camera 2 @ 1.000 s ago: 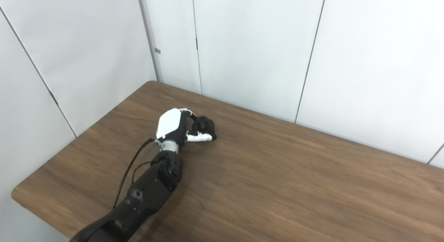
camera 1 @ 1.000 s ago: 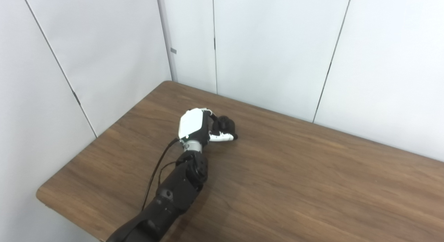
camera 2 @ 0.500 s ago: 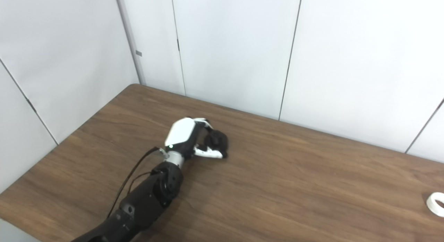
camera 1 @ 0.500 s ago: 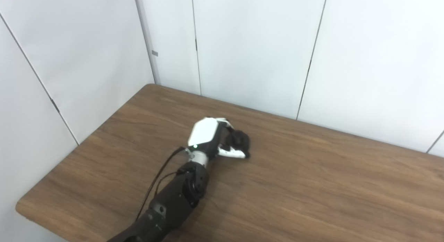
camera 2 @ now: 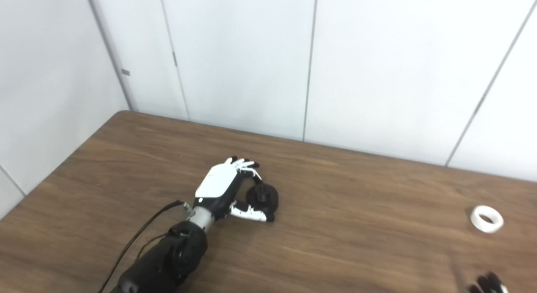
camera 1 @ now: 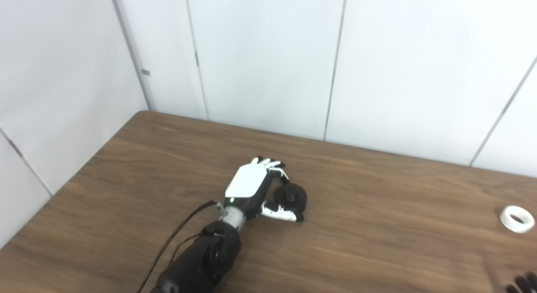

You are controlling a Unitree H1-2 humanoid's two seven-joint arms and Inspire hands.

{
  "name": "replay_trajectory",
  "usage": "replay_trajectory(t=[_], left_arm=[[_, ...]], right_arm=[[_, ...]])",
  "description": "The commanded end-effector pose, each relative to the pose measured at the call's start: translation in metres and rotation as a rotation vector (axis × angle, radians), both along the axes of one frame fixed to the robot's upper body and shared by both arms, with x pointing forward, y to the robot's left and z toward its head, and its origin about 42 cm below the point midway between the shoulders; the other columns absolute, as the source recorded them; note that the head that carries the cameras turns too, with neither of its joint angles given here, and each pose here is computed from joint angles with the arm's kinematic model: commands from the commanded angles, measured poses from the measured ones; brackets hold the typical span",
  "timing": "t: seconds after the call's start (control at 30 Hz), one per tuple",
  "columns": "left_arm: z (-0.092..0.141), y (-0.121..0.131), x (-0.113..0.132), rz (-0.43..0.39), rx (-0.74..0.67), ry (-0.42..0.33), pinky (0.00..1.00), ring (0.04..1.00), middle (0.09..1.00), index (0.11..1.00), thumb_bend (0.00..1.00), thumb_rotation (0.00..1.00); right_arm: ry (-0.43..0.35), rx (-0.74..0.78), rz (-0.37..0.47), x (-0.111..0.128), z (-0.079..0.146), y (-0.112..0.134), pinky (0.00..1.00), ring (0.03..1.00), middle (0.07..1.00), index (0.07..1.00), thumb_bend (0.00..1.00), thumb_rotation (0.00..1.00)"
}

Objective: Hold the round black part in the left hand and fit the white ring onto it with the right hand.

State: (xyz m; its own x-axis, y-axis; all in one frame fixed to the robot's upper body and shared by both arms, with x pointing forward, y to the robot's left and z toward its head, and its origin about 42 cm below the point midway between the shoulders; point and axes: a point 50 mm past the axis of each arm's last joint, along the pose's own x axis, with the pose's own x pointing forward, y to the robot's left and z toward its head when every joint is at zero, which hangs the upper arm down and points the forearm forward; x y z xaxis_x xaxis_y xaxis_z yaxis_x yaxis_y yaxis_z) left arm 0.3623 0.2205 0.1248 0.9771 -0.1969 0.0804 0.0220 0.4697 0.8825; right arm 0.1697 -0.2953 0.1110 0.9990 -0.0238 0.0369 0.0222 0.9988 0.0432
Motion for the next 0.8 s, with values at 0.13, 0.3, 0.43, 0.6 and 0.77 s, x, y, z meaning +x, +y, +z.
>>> replay_trajectory(t=[0.13, 0.3, 0.43, 0.6, 0.77], left_arm=[[-0.007, -0.019, -0.012, -0.127, 0.042, 0.068, 1.0, 0.955, 0.891, 0.479, 0.52, 0.05], [-0.008, -0.032, -0.019, -0.202, 0.064, 0.089, 1.0, 0.974, 0.902, 0.479, 0.52, 0.05], [-0.007, -0.038, -0.025, -0.249, 0.091, 0.085, 1.0, 0.977, 0.904, 0.48, 0.52, 0.05], [-0.006, -0.042, -0.034, -0.31, 0.12, 0.083, 1.0, 0.978, 0.904, 0.479, 0.52, 0.05], [-0.007, -0.045, -0.043, -0.349, 0.133, 0.09, 1.0, 0.977, 0.899, 0.48, 0.52, 0.05]], right_arm=[[0.075, 0.02, -0.01, -0.009, -0.001, 0.02, 0.77, 0.879, 0.897, 0.871, 0.74, 0.77], [0.061, 0.02, 0.0, -0.009, 0.002, 0.028, 0.76, 0.883, 0.901, 0.87, 0.75, 0.75], [0.051, 0.029, -0.009, -0.008, 0.004, 0.035, 0.75, 0.874, 0.892, 0.855, 0.76, 0.73], [0.04, 0.051, -0.012, -0.007, 0.008, 0.044, 0.77, 0.862, 0.886, 0.85, 0.76, 0.7], [0.027, 0.06, -0.014, -0.006, 0.015, 0.053, 0.77, 0.864, 0.892, 0.863, 0.7, 0.68]])
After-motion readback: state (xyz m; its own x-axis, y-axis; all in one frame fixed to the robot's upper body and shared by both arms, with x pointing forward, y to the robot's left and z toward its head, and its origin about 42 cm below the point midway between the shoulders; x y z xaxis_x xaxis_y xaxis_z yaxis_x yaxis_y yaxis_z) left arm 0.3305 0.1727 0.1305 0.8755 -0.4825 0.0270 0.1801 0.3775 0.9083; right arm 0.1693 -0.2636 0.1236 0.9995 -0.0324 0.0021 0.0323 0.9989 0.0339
